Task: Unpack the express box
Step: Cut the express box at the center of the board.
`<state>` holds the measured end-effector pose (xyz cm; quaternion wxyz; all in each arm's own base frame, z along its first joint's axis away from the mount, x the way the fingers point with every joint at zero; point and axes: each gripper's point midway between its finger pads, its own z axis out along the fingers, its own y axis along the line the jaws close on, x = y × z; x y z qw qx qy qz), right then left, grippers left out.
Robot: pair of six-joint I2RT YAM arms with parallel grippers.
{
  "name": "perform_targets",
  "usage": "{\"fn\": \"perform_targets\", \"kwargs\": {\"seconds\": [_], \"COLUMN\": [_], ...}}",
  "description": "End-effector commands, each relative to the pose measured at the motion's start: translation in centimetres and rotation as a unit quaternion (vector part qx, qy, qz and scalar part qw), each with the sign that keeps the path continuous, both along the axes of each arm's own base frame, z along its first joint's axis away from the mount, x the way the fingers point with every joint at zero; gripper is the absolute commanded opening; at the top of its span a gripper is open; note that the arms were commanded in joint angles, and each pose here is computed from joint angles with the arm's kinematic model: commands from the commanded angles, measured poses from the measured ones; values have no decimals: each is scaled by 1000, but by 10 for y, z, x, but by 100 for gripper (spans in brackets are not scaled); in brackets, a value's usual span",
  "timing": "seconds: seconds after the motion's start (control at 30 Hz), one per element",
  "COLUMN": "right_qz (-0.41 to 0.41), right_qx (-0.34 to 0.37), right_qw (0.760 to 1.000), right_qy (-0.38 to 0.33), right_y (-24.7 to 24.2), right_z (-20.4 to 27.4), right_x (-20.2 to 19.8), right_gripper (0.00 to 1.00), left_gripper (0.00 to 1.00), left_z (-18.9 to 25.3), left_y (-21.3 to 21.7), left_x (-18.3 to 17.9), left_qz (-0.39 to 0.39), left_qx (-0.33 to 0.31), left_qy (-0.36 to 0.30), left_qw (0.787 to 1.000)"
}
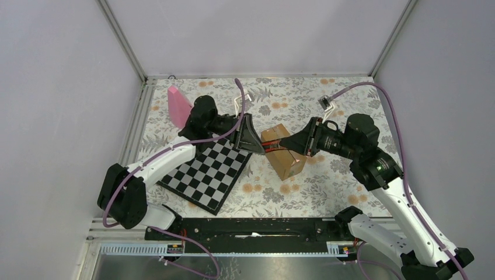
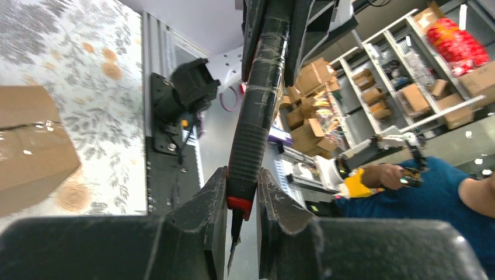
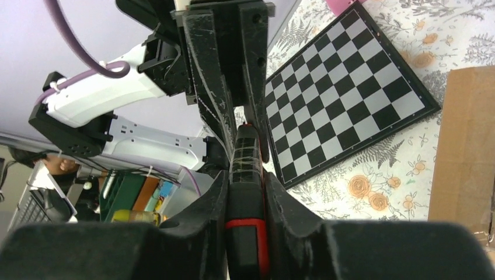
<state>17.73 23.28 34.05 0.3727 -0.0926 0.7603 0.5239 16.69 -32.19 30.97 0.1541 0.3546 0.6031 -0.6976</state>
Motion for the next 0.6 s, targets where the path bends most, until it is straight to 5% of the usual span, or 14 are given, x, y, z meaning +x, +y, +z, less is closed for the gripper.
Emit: {"fn": "perform_targets", "kwargs": {"seconds": [0.0, 0.07, 0.17, 0.2, 0.3, 0.57], "right_qz": [34, -2, -94, -130, -213, -355], "right_qx": [26, 9, -35, -56, -99, -296], "right_qw": [998, 999, 995, 990, 972, 886], "right_qy": [-44, -32, -24, -23, -23, 38], "right_y": [3, -3, -28, -40, -73, -164], "right_z": [36, 26, 12, 8, 4, -35], "right_x": [-13, -4, 13, 18, 24, 13], "right_gripper": [7, 0, 0, 0, 0, 0], "left_gripper": [0, 2, 29, 47, 67, 71], "left_z": [14, 11, -9, -20, -32, -81], "left_y": [-3, -5, -5, -2, 7, 38], "left_x": [8, 16, 48, 59, 96, 200], "left_qz": [23, 43, 121, 153, 242, 482], "left_qx": [-10, 3, 59, 91, 136, 288], "left_qy": [-30, -24, -25, -14, -11, 31], "left_qw": [999, 999, 991, 984, 961, 827]}}
